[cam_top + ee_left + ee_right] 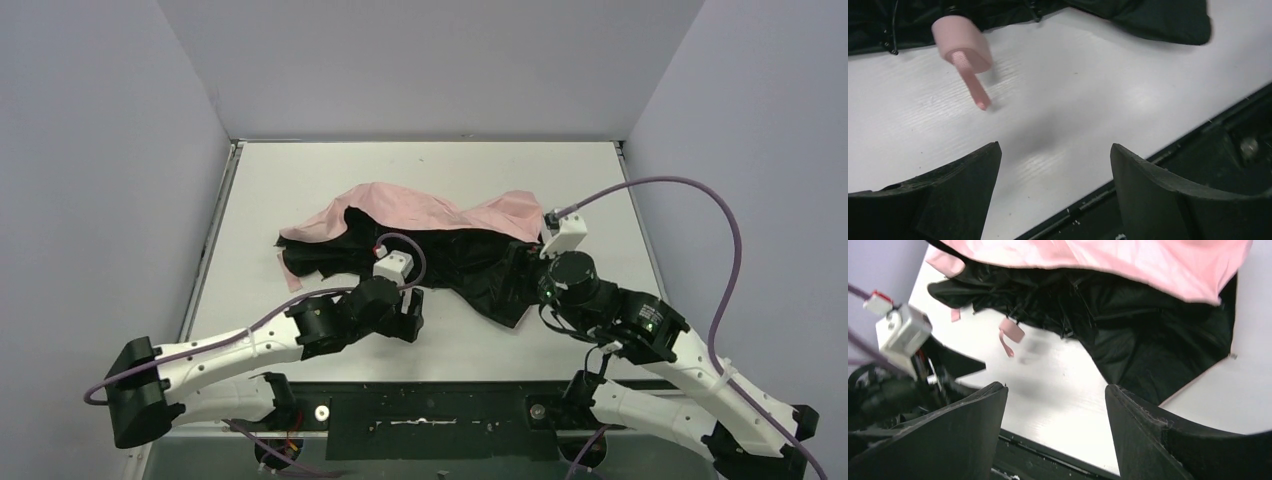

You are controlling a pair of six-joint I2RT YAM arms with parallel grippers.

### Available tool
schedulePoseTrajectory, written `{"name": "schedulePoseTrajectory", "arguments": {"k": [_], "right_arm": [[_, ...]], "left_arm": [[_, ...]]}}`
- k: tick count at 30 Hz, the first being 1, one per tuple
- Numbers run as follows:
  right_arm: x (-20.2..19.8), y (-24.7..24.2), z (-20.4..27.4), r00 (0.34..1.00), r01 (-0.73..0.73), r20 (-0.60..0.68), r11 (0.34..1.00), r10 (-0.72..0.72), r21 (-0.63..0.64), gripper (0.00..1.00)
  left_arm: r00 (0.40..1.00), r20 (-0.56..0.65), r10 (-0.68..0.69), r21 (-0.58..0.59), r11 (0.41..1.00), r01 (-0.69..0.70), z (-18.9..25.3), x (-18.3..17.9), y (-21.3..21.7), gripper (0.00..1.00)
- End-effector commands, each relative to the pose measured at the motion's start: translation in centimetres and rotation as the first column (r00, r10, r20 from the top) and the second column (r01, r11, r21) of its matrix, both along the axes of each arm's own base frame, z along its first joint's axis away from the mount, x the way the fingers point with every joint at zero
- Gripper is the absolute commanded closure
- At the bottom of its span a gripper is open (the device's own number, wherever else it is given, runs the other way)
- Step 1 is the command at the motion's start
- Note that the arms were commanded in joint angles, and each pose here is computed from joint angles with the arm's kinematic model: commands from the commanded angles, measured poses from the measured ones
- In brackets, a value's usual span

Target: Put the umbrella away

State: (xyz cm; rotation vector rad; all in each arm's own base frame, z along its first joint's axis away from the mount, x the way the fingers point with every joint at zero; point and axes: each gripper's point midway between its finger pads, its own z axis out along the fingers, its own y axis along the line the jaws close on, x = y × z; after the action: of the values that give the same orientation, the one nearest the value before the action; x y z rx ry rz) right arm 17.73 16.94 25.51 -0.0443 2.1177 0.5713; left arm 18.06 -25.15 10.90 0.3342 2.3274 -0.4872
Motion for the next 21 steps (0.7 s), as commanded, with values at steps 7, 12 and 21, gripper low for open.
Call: {"name": "schedulePoseTrajectory", "arguments": {"k": [7, 12, 21], "right_arm": [[5.6, 1.9, 9.6, 0.986, -0.063, 0.128, 0.957, 0.103, -0.281, 0.30], [9.8, 0.9, 8.3, 0.997, -0.076, 0.003, 0.940, 0.082, -0.333, 0.29], [17.6, -8.2, 3.4, 0.965, 0.192, -0.074, 0.873, -0.250, -0.449, 0.36]], "left_arm": [[0.960, 0.243, -0.139, -0.072, 0.984, 0.161, 16.1, -0.1, -0.5, 0.25], [0.958, 0.282, 0.060, -0.158, 0.987, -0.015, 21.8, 6.3, 4.7, 0.23], [0.925, 0.196, 0.325, 0.030, 0.941, -0.337, 20.1, 16.3, 14.5, 0.23]]}}
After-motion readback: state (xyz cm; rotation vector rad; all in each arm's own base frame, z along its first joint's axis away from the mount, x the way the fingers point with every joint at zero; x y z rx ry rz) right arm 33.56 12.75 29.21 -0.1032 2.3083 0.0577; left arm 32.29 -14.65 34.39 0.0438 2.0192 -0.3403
